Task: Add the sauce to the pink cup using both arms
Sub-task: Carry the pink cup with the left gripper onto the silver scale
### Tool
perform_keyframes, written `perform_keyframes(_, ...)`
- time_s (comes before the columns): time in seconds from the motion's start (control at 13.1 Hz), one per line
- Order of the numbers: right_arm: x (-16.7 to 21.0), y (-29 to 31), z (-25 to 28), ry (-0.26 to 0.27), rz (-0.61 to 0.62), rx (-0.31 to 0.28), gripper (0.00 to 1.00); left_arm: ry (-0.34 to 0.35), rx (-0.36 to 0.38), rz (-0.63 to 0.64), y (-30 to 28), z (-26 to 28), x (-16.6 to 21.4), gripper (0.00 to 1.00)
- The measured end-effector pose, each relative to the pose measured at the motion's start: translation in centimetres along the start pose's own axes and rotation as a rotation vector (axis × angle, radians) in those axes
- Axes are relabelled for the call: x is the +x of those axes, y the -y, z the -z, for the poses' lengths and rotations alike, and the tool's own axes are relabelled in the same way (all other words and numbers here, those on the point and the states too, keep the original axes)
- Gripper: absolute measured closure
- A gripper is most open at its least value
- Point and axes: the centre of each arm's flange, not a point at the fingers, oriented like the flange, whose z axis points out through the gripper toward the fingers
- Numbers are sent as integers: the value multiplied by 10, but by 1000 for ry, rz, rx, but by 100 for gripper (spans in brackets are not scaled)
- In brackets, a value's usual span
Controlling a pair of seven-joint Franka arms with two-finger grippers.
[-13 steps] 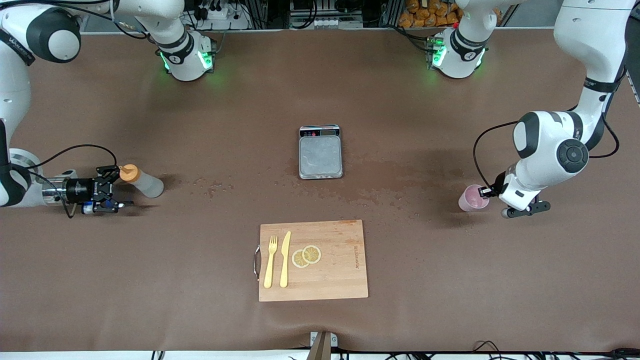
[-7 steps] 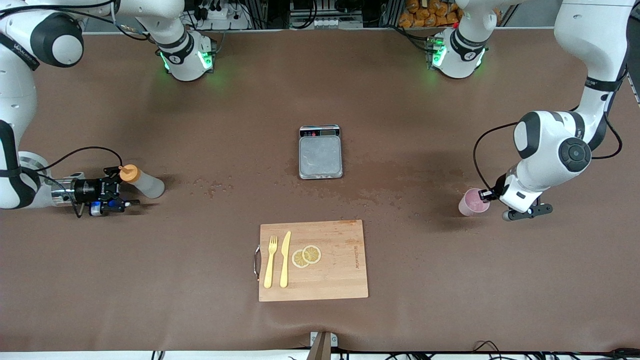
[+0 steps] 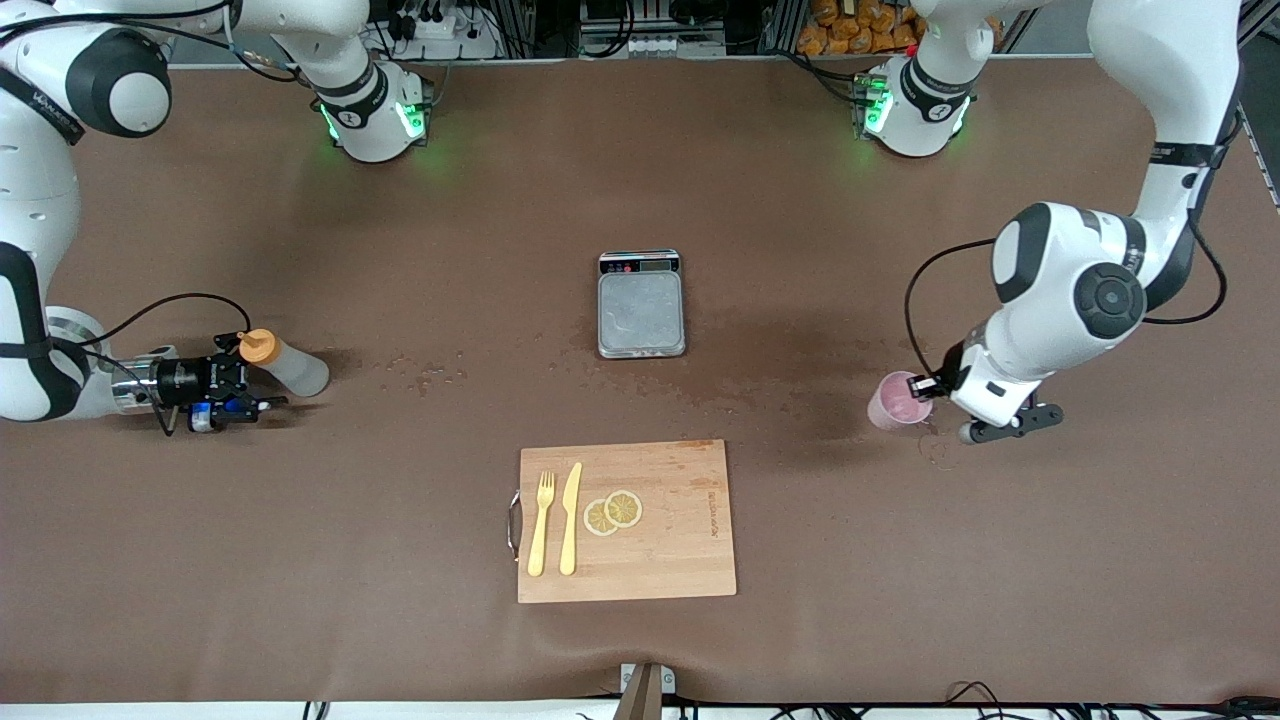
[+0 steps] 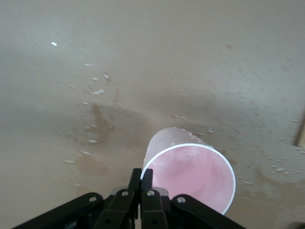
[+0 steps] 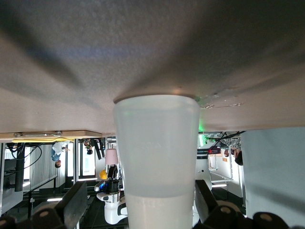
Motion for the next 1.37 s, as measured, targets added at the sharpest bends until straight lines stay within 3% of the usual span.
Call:
perform_keyframes(0.08,0,0,0,1,0,-1,2,5,-5,10,-13,1,-6,97)
perform_keyframes(0.3,-1,0,-1,5,5,-3,37,22,-19,55,-53,10,-27,97)
perform_keyframes(0.38,0,0,0,4,7,-2,44,22,-29,76,-70,14,-36,97)
perform_keyframes(0.69,0,-1,-1,9,14,-5,54,38,-67,151,-140,28,-84,97)
perform_keyframes(0.76,0,-1,-2,12,15,-7,54,46,-70,171,-156,29,-99,97)
perform_keyframes(0.91,0,-1,-3,14,17,-10,42,63,-70,213,-190,28,-134,97)
perform_keyframes(1.37,-1,0,-9,26,17,-23,37,112,-44,332,-267,22,-245,97)
